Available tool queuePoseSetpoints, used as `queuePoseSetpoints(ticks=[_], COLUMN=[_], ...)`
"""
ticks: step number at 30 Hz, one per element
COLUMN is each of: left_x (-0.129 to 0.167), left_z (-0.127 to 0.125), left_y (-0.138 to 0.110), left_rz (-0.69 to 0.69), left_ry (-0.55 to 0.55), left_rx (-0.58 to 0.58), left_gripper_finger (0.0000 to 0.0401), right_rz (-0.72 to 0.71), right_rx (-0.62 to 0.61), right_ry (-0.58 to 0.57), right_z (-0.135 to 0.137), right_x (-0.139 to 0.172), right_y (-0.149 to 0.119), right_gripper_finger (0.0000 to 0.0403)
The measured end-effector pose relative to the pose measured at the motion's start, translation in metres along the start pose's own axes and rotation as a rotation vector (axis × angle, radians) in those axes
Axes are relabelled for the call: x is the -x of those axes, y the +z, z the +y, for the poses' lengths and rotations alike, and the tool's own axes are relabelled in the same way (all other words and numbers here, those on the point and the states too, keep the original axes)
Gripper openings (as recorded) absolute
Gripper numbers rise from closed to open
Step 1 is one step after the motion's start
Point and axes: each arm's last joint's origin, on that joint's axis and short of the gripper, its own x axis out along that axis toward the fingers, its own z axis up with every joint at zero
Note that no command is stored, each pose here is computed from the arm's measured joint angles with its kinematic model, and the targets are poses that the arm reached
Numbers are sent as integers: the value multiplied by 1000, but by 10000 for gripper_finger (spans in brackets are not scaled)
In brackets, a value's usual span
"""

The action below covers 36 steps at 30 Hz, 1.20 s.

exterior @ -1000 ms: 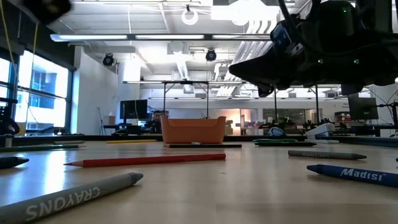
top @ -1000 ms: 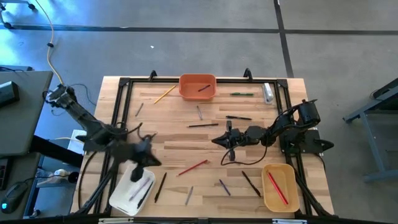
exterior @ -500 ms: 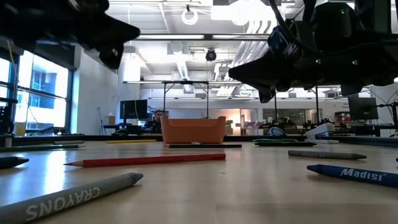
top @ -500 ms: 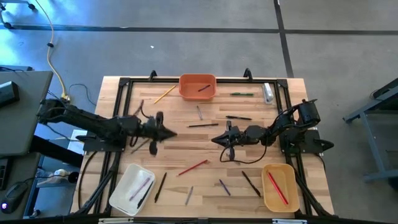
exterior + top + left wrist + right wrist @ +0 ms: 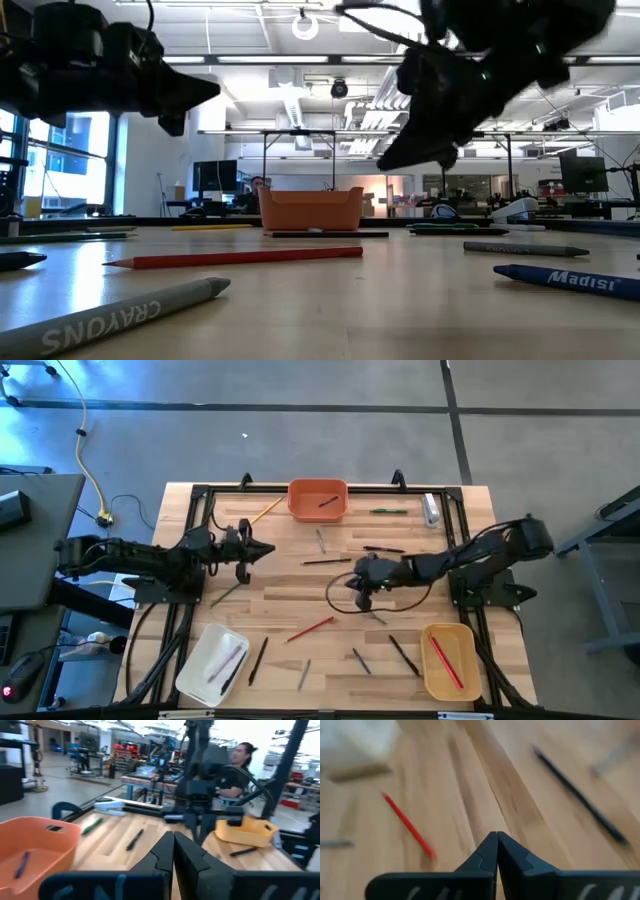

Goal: Sort crayons/erasers/pens/pencils in bins
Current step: Put the gray crayon into the orange bin

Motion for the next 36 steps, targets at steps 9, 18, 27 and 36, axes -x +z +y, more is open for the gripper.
queuePoseSetpoints(ticks=[9,18,27,36], left_x=[2,2,2,2], left_z=[12,15,15,15], left_y=[2,4,3,3], left_rz=[-11,-22,-13,-12], left_ry=[72,93,94,94], left_rx=[4,19,21,23], left_gripper_finger=[0,0,0,0], right_rz=[450,639,690,757], right_rx=[-138,-305,-334,-337], right_ry=[-250,-326,-333,-409], right_z=[42,55,62,59], right_x=[29,17,-3,-23], right_y=[31,4,-19,-39], right_gripper_finger=[79,158,160,160])
